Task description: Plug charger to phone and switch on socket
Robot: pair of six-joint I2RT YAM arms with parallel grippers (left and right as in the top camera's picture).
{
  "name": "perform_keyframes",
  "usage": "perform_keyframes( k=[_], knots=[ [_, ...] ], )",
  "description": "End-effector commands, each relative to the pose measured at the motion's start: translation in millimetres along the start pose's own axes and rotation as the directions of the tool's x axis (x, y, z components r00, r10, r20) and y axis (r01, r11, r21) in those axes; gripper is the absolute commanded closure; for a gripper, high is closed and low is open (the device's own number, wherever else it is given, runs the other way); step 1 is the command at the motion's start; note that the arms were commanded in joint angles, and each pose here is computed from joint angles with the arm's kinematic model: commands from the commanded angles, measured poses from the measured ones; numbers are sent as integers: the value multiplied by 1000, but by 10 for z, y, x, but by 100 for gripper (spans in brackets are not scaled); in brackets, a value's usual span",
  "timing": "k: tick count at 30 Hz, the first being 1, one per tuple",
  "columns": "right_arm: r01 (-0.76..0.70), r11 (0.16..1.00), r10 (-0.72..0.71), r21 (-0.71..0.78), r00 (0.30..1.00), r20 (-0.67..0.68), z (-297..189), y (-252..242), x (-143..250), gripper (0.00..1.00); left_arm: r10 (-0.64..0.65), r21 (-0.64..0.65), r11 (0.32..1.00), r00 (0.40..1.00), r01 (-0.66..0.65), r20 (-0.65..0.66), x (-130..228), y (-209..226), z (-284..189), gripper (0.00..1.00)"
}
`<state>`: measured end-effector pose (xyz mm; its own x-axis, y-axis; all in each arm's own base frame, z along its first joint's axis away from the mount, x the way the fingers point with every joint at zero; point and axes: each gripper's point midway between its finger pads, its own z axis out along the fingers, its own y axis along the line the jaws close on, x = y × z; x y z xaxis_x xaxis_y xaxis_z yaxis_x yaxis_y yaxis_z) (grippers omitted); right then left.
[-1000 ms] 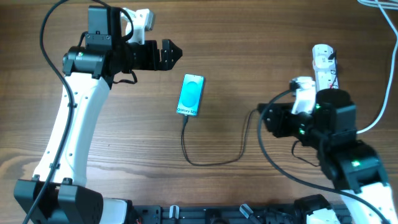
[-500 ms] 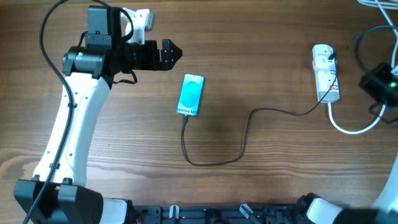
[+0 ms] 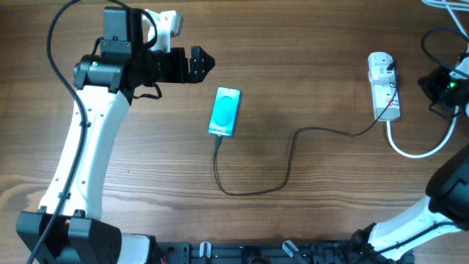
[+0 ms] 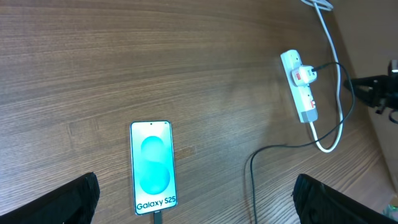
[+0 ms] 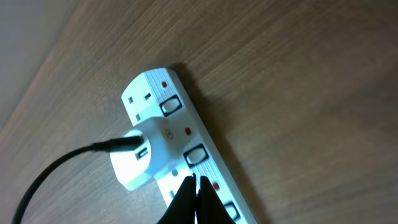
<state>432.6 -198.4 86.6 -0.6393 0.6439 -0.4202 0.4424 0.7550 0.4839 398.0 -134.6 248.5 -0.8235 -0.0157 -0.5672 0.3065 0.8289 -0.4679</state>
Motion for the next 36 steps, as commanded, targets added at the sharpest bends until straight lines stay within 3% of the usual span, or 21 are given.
perform_keyframes(
  k=[1, 8, 31, 34, 36],
  knots=[
    [62, 998, -63, -27, 998, -31, 256, 67, 76, 95, 7, 0, 1000, 1000, -7, 20, -60, -12, -54, 0],
    [69, 998, -70, -14, 994, -84, 604, -1, 254, 96, 7, 0, 1000, 1000, -7, 20, -60, -13, -54, 0],
    [250, 968, -245, 27, 961, -130, 839, 78, 455, 96, 7, 0, 1000, 1000, -7, 20, -60, -13, -54, 0],
    [241, 970, -233, 28, 958, -164, 846, 101, 550, 96, 7, 0, 1000, 1000, -7, 20, -60, -13, -54, 0],
    [146, 981, -124, 127, 978, -170, 829, -42, 564, 96, 7, 0, 1000, 1000, -7, 20, -60, -12, -54, 0]
  ],
)
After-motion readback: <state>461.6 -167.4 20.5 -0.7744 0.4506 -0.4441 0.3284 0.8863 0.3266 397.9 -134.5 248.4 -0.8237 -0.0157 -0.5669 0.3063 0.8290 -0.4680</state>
